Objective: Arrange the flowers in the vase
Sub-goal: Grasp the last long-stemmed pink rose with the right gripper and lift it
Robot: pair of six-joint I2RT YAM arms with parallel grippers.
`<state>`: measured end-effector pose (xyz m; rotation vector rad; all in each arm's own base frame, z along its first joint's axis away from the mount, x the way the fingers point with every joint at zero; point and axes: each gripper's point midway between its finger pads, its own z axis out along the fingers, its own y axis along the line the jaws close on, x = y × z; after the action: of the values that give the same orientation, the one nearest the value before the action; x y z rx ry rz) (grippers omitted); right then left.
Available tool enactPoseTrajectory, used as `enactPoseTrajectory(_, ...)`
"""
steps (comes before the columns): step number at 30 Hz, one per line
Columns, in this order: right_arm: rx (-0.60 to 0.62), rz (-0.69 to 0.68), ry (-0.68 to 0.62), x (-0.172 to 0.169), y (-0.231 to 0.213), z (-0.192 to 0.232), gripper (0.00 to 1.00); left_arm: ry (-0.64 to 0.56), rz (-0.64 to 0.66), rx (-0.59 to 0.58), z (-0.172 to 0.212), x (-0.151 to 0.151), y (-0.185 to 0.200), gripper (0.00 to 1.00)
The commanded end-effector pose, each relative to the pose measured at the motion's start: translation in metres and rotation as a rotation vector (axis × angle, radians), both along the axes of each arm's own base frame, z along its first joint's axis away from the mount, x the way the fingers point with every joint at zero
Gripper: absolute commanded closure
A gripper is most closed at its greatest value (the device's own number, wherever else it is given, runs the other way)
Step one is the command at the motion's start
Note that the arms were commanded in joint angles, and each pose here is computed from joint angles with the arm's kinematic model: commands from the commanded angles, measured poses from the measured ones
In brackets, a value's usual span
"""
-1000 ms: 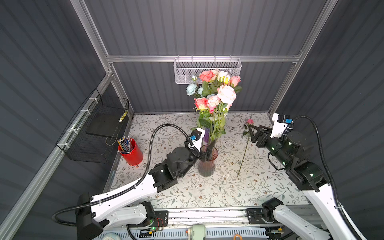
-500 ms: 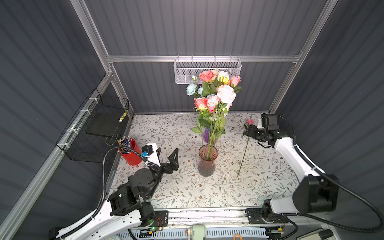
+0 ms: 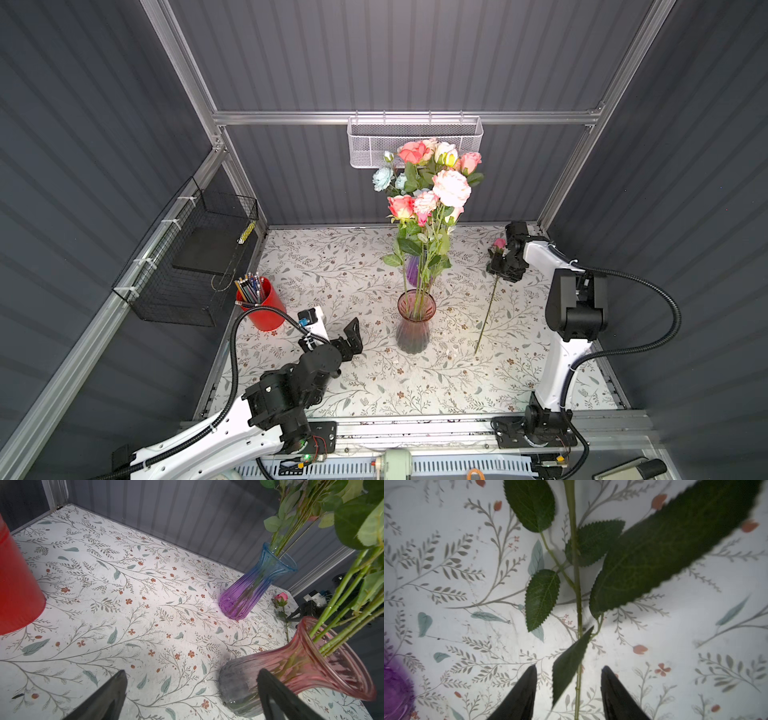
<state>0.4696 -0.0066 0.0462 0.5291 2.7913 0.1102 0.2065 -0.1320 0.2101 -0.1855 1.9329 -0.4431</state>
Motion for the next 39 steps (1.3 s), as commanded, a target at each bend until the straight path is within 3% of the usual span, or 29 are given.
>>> enactPoseTrajectory(1, -0.039, 0.015, 0.079, -0.013, -0.005, -0.009, 0.48, -0.029, -0.002, -0.051, 0.013, 0.004, -0.007, 0.01)
enactPoseTrajectory(6, -0.024, 0.021, 0.114, -0.008, -0.007, -0.024, 0.54, -0.052, -0.012, -0.051, 0.014, 0.006, -0.01, 0.01)
enactPoseTrajectory(14, -0.007, 0.034, 0.161, -0.008, -0.005, -0.043, 0.84, -0.068, -0.01, -0.039, 0.019, 0.007, -0.009, 0.01)
enactPoseTrajectory(20, -0.013, 0.031, 0.114, -0.007, -0.006, -0.032, 0.99, -0.102, 0.001, -0.017, 0.029, 0.008, -0.006, 0.01)
enactPoseTrajectory(32, 0.018, -0.008, -0.083, -0.005, -0.001, 0.021, 1.0, -0.115, -0.043, 0.016, 0.045, 0.011, -0.019, 0.01)
enactPoseTrajectory(39, 0.048, -0.022, -0.2, -0.015, 0.007, 0.06, 1.0, -0.131, -0.134, 0.016, 0.059, 0.006, -0.032, 0.01)
